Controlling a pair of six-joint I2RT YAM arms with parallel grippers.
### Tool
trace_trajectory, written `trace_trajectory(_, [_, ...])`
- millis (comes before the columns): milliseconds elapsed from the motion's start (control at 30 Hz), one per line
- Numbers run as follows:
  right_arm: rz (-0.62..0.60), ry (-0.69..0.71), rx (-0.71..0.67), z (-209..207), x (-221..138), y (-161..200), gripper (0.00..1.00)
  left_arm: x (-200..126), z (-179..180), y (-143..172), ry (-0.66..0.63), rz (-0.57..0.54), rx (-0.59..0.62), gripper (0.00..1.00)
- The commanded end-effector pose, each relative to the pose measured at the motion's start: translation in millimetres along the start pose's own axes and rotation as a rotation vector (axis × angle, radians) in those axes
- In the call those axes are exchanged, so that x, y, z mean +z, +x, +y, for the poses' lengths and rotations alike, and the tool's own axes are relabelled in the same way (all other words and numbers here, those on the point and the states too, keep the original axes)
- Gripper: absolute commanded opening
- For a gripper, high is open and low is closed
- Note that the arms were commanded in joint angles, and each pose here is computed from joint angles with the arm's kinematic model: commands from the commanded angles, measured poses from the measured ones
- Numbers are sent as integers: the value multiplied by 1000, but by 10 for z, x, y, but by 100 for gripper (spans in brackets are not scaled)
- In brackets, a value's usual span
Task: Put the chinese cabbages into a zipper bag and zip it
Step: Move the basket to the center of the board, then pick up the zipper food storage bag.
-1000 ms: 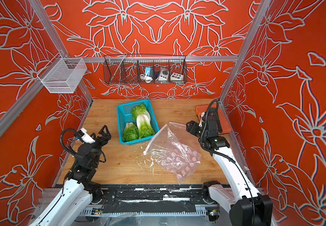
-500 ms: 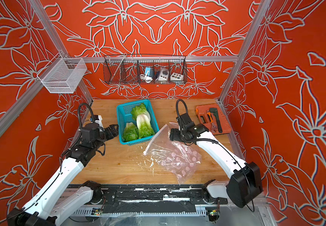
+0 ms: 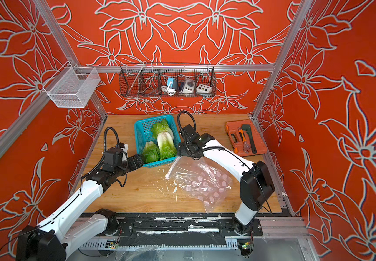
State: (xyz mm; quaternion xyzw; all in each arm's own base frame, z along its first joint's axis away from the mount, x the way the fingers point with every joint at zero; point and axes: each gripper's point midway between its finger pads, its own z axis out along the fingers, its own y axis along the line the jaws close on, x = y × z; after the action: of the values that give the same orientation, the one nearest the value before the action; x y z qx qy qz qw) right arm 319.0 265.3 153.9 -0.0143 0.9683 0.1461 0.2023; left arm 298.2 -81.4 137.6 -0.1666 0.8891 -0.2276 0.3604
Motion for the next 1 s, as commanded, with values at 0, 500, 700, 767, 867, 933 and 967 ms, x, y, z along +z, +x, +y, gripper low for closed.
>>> trace_trajectory(0, [-10, 20, 21, -60, 9, 39, 62, 95, -164, -35, 101, -3, -42, 75])
trace_trajectory(500, [-153, -41, -199, -116, -655, -156, 0, 377, -662, -203, 320, -3, -113, 45])
trace_trajectory(700, [-97, -68, -169, -112, -748, -23, 11, 461, -755, -138, 307, 71, -52, 48])
trace_trajectory(767, [-40, -75, -108, -84, -611, 132, 34, 361, -609, -152, 232, 49, -36, 54])
trace_trajectory(867, [-20, -31, -77, -19, -460, 297, 59, 155, -433, -202, 177, 2, -40, 64])
trace_trajectory(933, [-23, 8, -75, 31, -387, 349, 72, 30, -330, -258, 149, -21, -43, 66])
trace_trajectory(967, [-16, 19, -76, 57, -346, 367, 78, -22, -300, -295, 136, -36, -37, 66])
